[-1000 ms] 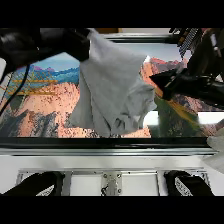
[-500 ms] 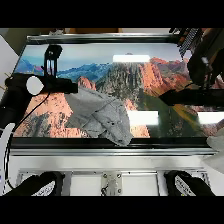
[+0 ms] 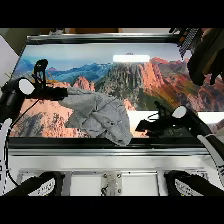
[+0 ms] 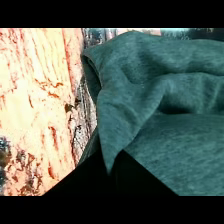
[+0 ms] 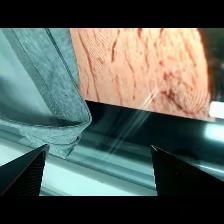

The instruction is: Fold the clothes and pants, and hang the long-sleeved shirts on hangers.

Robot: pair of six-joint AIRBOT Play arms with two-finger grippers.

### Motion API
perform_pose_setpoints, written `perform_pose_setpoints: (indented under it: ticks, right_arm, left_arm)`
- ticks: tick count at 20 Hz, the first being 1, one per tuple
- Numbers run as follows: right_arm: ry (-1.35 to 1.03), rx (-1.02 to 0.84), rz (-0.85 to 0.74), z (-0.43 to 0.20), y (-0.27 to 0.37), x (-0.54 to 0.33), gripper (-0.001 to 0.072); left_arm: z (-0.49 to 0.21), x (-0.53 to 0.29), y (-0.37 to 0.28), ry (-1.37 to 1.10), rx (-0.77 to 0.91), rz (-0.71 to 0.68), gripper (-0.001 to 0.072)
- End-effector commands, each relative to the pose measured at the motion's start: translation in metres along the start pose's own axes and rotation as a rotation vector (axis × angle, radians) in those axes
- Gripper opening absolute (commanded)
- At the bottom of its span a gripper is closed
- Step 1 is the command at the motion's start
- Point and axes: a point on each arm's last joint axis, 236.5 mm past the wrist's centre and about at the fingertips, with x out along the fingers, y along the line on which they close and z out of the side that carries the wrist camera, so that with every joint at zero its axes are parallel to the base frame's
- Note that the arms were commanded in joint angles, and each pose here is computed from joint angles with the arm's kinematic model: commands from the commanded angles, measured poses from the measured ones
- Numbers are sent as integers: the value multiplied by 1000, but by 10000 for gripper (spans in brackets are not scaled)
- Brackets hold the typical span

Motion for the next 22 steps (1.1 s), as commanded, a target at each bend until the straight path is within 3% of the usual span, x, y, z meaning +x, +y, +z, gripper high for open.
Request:
perform_pose_setpoints:
  ticks: [1,4,5,6,14,22]
  right_arm:
    - [22,170,-23,-16,11,39,700]
    - [-12,294,-22,-11,15,44,683]
    - [-16,328,-20,-10,15,44,591]
    - [-15,350,-20,-10,15,44,544]
    - [-99,532,104,22,24,22,547]
    - [168,516,-36,-43,19,77,529]
  left_arm:
    - [-1,-1,3,2,-18,-6,13]
    - [-2,0,-6,4,3,-15,13]
    - [-3,0,-9,6,10,-18,13]
    - [-3,1,-12,7,15,-21,13]
    - [-4,1,-15,12,23,-26,13]
    - [-4,1,-15,12,23,-26,13]
